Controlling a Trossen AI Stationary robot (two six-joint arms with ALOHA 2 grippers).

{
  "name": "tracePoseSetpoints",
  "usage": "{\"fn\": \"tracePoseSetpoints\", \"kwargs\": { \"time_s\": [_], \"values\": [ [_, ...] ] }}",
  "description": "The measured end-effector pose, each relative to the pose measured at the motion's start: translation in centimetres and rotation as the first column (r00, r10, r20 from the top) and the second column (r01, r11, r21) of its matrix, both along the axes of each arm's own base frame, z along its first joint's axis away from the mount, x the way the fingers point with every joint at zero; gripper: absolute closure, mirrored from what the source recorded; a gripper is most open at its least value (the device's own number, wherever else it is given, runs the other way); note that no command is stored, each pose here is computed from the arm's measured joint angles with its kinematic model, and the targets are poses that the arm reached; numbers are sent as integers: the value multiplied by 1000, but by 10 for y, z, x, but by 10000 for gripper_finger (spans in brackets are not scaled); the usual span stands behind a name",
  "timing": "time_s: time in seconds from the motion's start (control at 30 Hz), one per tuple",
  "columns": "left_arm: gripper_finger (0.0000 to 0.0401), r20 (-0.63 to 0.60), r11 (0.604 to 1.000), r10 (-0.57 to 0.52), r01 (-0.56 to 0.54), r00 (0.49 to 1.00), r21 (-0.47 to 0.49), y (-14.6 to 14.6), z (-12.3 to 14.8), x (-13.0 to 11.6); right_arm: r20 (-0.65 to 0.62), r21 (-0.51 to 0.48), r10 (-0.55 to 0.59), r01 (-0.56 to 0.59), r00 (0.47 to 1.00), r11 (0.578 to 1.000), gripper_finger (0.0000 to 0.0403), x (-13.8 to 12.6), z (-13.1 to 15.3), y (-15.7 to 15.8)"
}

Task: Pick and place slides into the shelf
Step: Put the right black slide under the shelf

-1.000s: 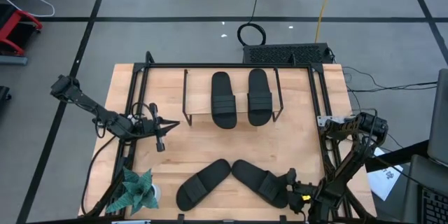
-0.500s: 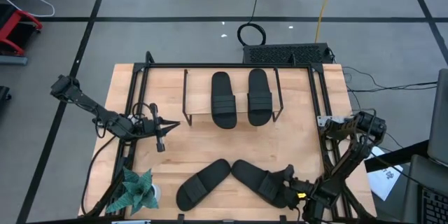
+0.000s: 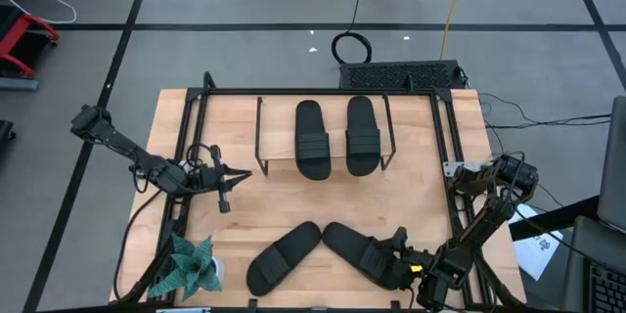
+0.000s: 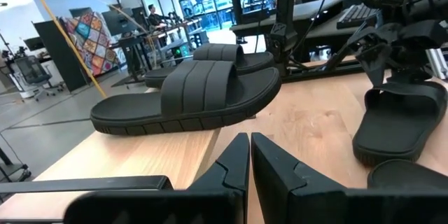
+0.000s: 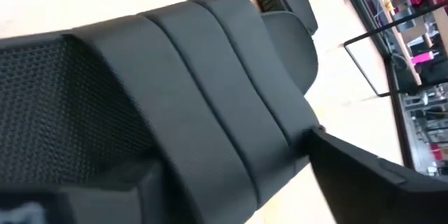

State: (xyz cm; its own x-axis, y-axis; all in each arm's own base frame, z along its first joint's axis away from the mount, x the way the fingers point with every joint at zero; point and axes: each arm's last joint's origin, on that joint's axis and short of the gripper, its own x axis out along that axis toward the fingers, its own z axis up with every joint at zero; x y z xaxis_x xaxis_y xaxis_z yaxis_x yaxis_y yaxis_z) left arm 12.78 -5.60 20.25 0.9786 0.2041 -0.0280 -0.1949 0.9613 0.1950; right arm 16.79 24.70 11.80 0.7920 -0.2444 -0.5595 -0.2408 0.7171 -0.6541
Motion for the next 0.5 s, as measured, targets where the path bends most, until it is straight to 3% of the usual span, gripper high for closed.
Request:
{"fn": "tracePoseSetpoints", "kwargs": {
  "time_s": [0.13,0.37,0.5],
  "values": [
    [377,-3,1000,0,0,1000,-2,0,0,0,14,15,12,-13,1000,1000,209,-3,1,4],
    [377,-8,1000,0,0,1000,-23,0,-2,0,34,-4,56,-56,998,998,371,-3,3,9],
    [377,-21,1000,0,-1,1000,-29,0,-3,0,68,-29,75,-73,995,997,390,-2,5,12]
  ]
}}
